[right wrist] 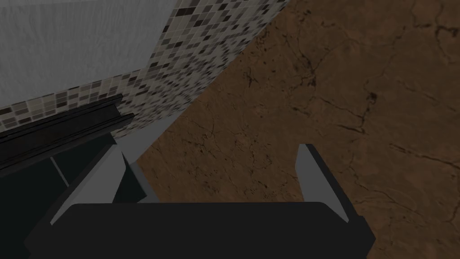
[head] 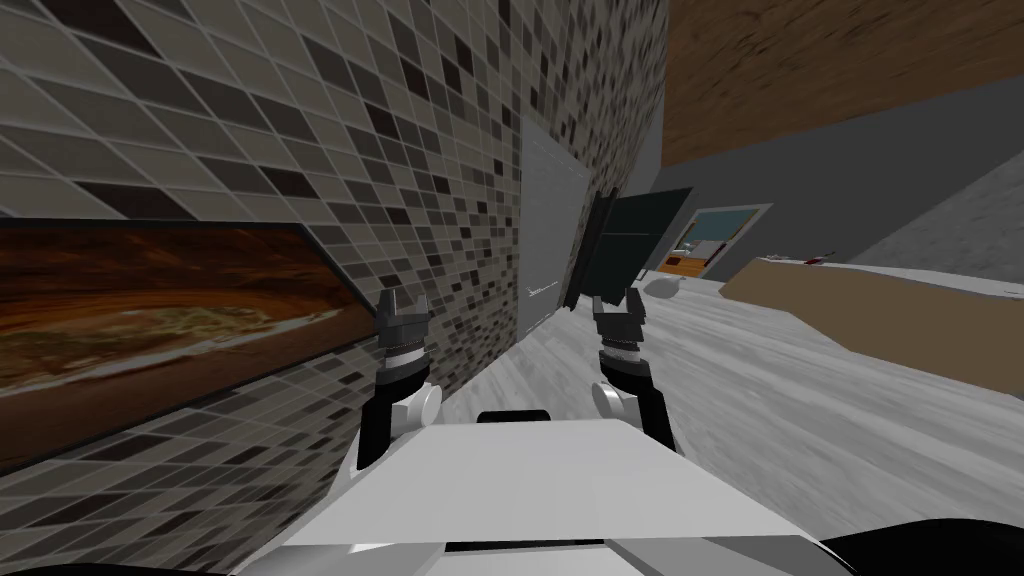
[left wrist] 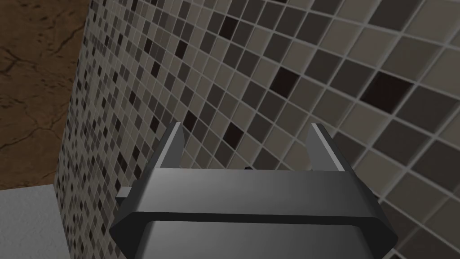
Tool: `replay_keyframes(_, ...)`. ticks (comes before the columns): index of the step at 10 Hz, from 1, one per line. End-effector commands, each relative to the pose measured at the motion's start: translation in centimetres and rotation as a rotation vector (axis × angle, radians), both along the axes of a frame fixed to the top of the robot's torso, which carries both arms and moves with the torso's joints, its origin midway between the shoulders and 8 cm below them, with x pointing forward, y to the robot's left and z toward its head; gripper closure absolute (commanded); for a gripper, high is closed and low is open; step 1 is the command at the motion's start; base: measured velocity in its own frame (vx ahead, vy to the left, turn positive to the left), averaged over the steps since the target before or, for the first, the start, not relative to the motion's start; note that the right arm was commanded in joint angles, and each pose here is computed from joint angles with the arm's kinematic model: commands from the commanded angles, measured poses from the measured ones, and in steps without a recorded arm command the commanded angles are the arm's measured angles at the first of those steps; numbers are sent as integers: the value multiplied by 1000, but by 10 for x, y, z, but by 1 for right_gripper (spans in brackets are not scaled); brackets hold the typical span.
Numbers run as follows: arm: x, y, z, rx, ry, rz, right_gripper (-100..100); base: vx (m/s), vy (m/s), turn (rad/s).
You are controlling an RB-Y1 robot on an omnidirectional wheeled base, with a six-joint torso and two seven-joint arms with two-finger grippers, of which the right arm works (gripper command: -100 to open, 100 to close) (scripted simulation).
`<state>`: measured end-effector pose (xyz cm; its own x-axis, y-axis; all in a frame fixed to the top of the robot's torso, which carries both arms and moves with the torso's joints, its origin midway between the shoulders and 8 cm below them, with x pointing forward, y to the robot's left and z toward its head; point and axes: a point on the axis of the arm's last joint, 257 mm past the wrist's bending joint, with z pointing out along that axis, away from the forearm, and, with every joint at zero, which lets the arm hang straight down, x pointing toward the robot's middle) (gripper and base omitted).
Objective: Pull the door open
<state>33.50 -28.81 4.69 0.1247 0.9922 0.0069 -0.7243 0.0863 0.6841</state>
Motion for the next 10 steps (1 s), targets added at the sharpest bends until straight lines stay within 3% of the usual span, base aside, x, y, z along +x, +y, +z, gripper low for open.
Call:
replay_keyframes(1, 8, -1, -11, 2, 19, 5, -100, 32, -46, 117)
replay_keyframes(10, 47, -3, -70, 14, 118, 29, -100, 59, -85, 110)
